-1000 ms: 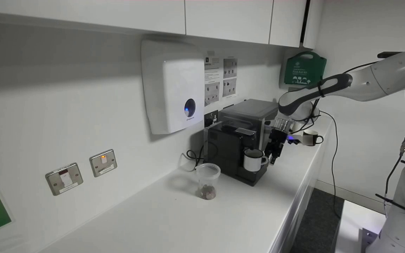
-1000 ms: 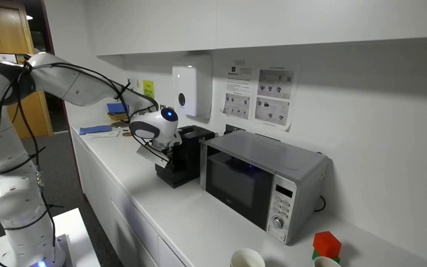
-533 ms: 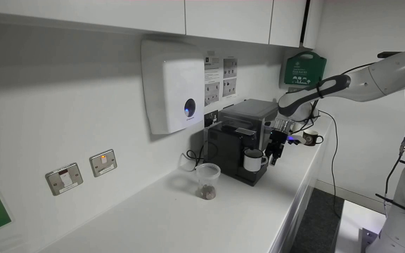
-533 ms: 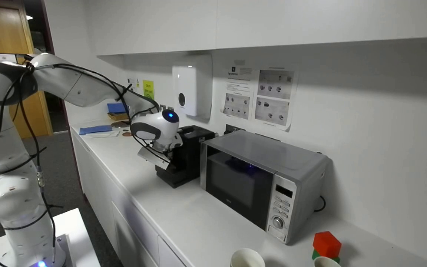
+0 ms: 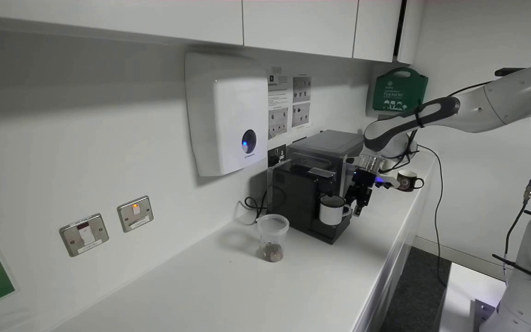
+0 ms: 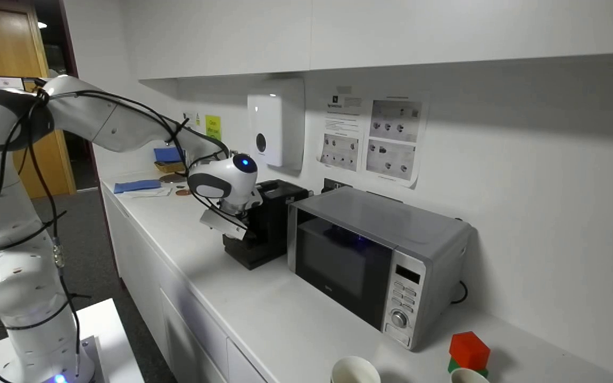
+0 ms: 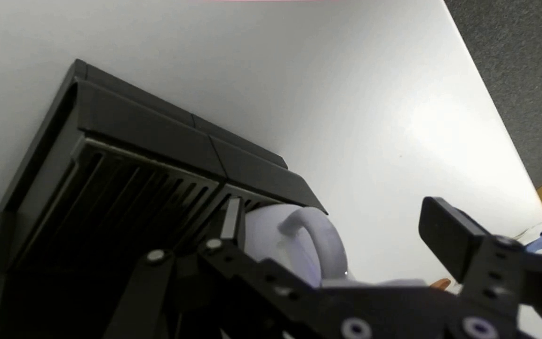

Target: Take the mug from the coffee maker and put it on the counter, and pour the content from the transparent cup into the mug

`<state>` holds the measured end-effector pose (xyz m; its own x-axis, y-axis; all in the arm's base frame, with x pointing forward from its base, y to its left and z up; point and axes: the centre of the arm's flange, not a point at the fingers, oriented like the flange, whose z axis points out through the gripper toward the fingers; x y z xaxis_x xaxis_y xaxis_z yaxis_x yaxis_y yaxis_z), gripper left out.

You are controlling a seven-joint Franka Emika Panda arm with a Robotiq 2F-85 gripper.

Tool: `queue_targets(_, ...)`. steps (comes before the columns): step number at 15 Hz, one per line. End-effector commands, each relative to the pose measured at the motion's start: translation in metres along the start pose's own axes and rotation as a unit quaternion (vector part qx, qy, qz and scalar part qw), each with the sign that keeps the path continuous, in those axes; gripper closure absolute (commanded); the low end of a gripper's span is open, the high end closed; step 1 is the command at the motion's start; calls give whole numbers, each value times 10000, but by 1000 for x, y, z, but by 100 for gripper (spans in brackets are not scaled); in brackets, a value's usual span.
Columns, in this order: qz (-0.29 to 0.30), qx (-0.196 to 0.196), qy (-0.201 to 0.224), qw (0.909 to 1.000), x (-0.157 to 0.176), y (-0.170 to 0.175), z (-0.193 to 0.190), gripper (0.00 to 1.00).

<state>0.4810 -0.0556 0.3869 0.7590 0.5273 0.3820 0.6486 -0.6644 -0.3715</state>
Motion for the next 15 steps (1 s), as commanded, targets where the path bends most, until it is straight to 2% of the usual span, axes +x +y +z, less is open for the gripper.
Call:
queue_targets(1, -279, -8, 64, 9996, 8, -1, -12, 0)
queue_targets(5, -340, -39, 65, 9994, 14, -4, -15, 0)
queue_targets(6, -339, -41, 53, 9994, 15, -3, -15, 6)
queue_targets(7, -315, -42, 39, 9995, 15, -3, -15, 27)
queue_targets(9, -302, -48, 34, 9995, 15, -2, -15, 31)
queue_targets(15, -275, -54, 19, 9996, 13, -1, -17, 77)
